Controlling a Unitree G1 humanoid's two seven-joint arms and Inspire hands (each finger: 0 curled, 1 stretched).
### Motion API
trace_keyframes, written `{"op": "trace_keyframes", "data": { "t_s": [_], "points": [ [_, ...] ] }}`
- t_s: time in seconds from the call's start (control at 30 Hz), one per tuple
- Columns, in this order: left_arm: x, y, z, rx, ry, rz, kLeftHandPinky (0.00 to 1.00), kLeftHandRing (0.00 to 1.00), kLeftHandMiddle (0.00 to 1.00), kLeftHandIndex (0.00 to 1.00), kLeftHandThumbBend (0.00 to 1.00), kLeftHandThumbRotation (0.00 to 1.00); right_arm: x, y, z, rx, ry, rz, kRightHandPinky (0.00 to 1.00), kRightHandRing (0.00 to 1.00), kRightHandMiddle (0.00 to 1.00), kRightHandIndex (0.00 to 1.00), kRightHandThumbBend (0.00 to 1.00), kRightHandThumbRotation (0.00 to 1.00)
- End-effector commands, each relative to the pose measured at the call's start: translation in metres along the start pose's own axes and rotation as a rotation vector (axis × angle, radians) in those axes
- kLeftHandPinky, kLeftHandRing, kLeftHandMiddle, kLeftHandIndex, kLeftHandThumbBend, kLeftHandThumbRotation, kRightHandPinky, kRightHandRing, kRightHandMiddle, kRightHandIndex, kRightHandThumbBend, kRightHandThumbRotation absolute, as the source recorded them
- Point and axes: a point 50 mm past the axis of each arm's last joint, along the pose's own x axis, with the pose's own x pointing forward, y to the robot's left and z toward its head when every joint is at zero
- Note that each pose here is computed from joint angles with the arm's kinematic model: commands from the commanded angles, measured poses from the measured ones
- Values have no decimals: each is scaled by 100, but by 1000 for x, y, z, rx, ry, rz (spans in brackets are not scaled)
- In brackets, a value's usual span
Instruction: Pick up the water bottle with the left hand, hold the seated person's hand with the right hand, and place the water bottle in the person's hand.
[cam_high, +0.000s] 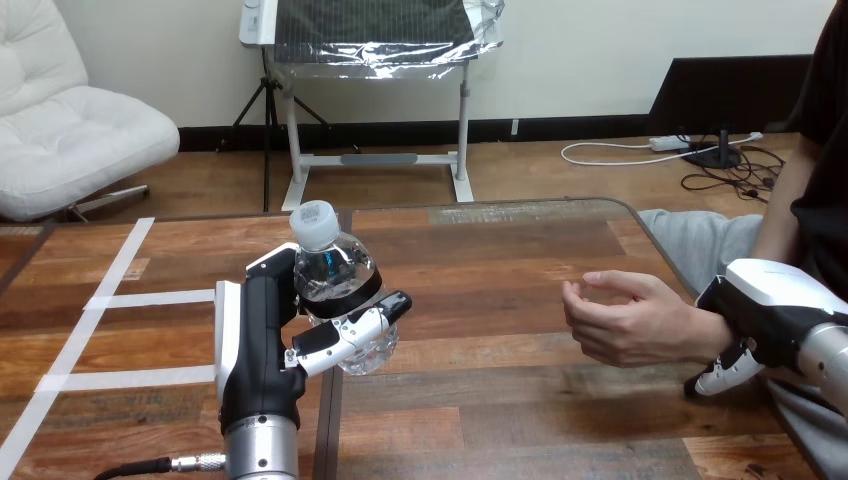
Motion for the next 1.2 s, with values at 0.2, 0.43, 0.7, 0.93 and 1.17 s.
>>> {"op": "trace_keyframes", "data": {
  "t_s": [0.2,0.43,0.7,0.93,1.17],
  "points": [
    [19,-1,27,-17,-135,8,37,41,45,44,71,0,4,-21,7,29,-51,-99,15,22,30,31,73,0],
    [19,-1,27,-15,-136,10,37,42,45,44,71,0,4,-24,8,31,-62,-110,15,22,29,31,73,0],
    [19,-1,28,-17,-133,12,37,42,45,44,72,0,2,-28,10,2,-79,-138,14,21,29,31,74,0],
    [19,0,27,-18,-137,12,37,42,45,44,72,0,1,-30,12,-4,-82,-141,15,22,29,32,73,0],
    [19,0,28,-15,-144,8,37,42,45,44,71,0,1,-30,13,-17,-82,-143,15,22,30,32,74,0]
  ]
}}
